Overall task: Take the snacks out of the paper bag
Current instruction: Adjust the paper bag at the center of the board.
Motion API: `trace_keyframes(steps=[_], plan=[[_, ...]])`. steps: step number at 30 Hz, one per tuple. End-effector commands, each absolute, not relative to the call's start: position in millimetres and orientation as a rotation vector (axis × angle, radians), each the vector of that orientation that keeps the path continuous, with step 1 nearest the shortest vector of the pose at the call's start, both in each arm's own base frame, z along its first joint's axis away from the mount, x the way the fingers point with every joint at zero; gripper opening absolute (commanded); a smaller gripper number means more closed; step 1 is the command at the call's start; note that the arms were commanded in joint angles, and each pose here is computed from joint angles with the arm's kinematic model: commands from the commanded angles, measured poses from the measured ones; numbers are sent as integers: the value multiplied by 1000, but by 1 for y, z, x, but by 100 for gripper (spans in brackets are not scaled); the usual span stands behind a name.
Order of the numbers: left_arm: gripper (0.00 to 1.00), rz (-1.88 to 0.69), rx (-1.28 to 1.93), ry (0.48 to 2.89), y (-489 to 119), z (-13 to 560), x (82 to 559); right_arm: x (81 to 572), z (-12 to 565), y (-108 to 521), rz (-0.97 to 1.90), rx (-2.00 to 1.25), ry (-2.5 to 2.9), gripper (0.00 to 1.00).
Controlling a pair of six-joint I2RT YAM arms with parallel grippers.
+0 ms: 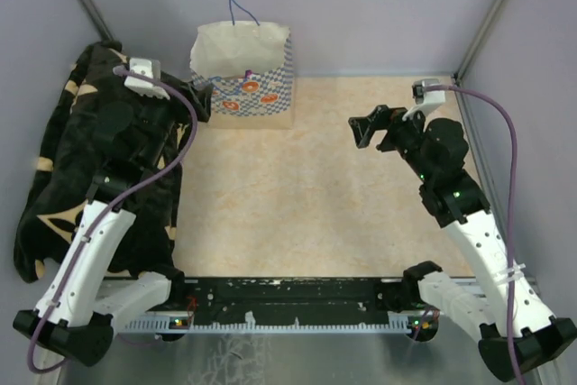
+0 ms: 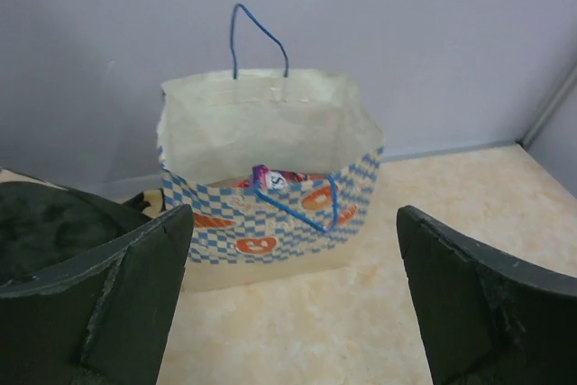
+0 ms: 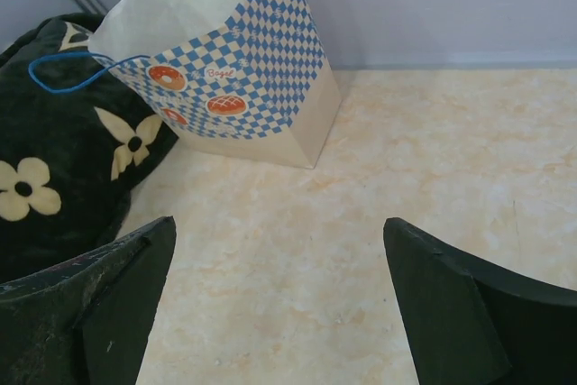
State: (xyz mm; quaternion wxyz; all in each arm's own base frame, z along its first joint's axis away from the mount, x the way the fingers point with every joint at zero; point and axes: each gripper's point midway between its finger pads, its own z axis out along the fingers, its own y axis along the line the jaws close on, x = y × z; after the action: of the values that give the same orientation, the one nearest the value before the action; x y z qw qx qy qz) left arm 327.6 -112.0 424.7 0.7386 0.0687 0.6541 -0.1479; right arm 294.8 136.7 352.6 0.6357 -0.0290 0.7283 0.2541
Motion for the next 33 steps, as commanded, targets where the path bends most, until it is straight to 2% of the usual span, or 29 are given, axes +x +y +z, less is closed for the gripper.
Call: trace_keyframes(steps=[1, 5, 10, 14, 18, 23, 29, 33], plan=[[100, -198, -50, 1528, -82, 421, 356, 304, 362, 143, 599, -58, 1676, 99], [100, -193, -97, 1635, -66, 414, 380, 313, 363, 148, 582, -124, 1659, 99], [100, 72, -176, 1692, -29, 406, 409, 342, 346, 141, 463, -47, 1761, 99], [100, 219, -222, 1745, -1, 388, 445, 366, 359, 151, 373, -26, 1740, 99], [100, 221, -233, 1770, 16, 373, 484, 411, 371, 176, 307, -15, 1760, 99], [100, 286, -216, 1806, 30, 351, 535, 479, 360, 221, 254, -43, 1781, 98], [99, 158, -142, 1786, 8, 344, 588, 544, 369, 267, 270, -99, 1736, 98], [99, 80, -104, 1758, -5, 343, 606, 579, 369, 290, 268, -140, 1710, 97]])
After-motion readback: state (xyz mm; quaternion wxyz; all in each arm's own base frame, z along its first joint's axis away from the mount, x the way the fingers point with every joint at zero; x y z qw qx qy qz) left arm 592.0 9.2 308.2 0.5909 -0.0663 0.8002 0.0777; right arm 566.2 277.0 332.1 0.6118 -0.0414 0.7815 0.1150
